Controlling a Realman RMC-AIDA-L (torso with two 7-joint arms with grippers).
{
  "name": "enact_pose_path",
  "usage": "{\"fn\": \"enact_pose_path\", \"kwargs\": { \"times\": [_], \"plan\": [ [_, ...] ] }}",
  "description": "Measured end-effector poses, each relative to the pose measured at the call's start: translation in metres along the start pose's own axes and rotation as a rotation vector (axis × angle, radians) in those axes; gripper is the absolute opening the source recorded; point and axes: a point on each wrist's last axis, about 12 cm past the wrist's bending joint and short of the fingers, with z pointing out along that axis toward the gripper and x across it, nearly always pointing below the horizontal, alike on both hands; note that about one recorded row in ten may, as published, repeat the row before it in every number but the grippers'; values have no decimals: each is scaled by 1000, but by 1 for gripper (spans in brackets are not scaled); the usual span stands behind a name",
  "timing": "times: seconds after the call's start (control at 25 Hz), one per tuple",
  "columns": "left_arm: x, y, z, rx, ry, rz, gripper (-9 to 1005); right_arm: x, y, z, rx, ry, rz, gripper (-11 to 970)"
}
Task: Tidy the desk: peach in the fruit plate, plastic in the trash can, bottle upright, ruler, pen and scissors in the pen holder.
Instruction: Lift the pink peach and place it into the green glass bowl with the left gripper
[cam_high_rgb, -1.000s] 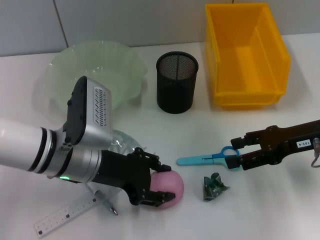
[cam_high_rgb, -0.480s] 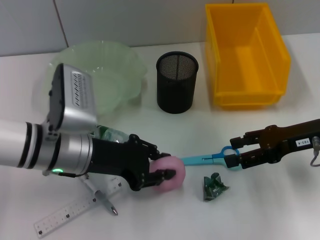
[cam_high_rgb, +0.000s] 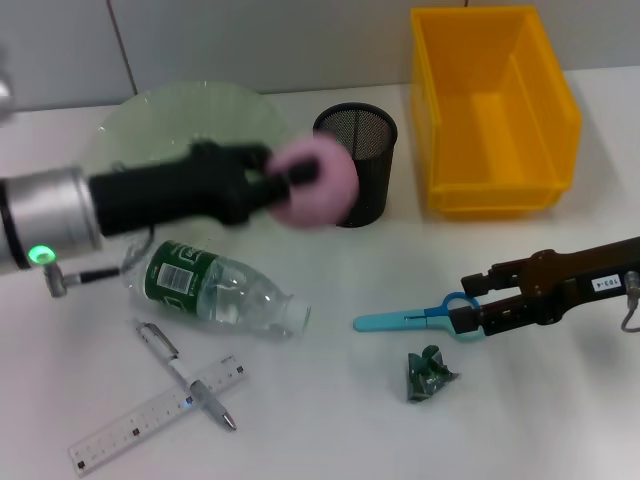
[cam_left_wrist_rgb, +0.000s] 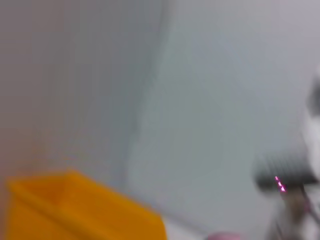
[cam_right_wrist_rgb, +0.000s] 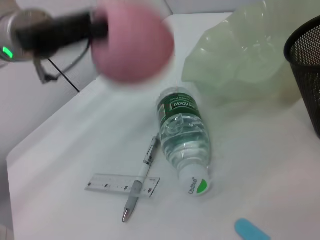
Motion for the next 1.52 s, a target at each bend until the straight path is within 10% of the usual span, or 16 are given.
{"fn": "enact_pose_path", "kwargs": {
  "times": [0.32, 0.8, 1.08, 1.52],
  "plan": [
    [14, 29, -11, -285, -309, -49, 228, 0, 0, 3, -1, -5, 1, 744],
    [38, 59, -4, -617, -192, 75, 152, -5, 1, 9, -3, 1, -13, 737],
    [46, 64, -4, -666, -113, 108, 107, -3, 1, 9, -3, 4, -9, 733],
    [49, 64, -5, -671, -95, 102, 404, -5, 1, 10, -4, 18, -14, 727]
  ]
}}
